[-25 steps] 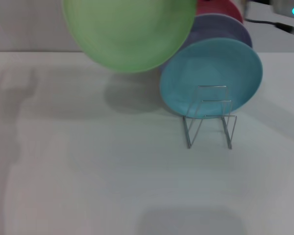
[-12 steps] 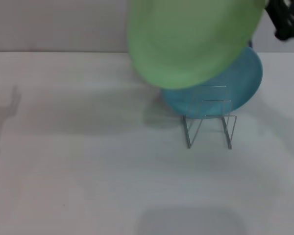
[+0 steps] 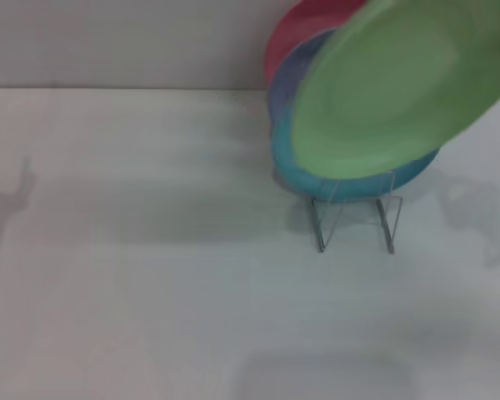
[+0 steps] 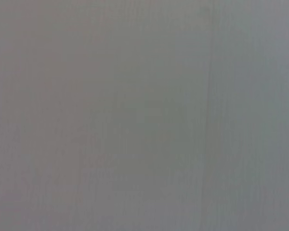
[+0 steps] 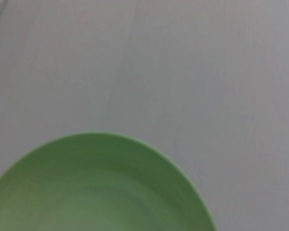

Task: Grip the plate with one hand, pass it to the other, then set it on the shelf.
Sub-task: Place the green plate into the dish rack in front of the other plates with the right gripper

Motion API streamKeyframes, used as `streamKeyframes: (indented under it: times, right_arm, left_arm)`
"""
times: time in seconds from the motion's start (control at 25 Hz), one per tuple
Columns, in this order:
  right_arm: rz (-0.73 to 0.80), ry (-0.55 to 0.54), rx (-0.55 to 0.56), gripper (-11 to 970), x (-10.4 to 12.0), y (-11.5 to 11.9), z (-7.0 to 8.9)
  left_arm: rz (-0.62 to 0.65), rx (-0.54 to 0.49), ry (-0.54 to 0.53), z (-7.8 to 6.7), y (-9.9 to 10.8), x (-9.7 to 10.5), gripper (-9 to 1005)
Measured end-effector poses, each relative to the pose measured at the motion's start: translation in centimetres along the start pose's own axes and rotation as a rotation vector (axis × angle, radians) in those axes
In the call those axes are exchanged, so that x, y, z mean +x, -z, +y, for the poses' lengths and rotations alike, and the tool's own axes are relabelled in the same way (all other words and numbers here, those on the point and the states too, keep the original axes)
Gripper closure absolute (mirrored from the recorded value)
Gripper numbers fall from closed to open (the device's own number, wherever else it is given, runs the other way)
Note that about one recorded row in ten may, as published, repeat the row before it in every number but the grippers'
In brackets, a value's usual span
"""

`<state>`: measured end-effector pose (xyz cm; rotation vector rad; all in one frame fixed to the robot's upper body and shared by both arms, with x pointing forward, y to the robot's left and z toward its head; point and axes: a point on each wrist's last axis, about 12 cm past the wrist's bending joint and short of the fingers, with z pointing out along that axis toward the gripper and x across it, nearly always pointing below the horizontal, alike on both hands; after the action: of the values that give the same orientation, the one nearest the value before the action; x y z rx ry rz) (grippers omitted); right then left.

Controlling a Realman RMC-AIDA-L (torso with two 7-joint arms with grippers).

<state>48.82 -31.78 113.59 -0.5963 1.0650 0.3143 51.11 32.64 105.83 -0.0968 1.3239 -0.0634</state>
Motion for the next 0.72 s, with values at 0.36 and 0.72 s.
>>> streamKeyframes:
  times: [0.36, 0.72]
  right_arm:
    - [-0.011, 0.147, 0.043, 920, 0.8, 1.5, -0.1]
    - [-0.016, 0.239, 0.038, 910, 1.4, 1.4, 0.2]
  left_arm:
    - [0.036, 0.005, 0.031, 0.2, 0.4, 0.7, 189]
    - [0.061, 0.021, 0.027, 0.0, 0.4, 1.1, 188]
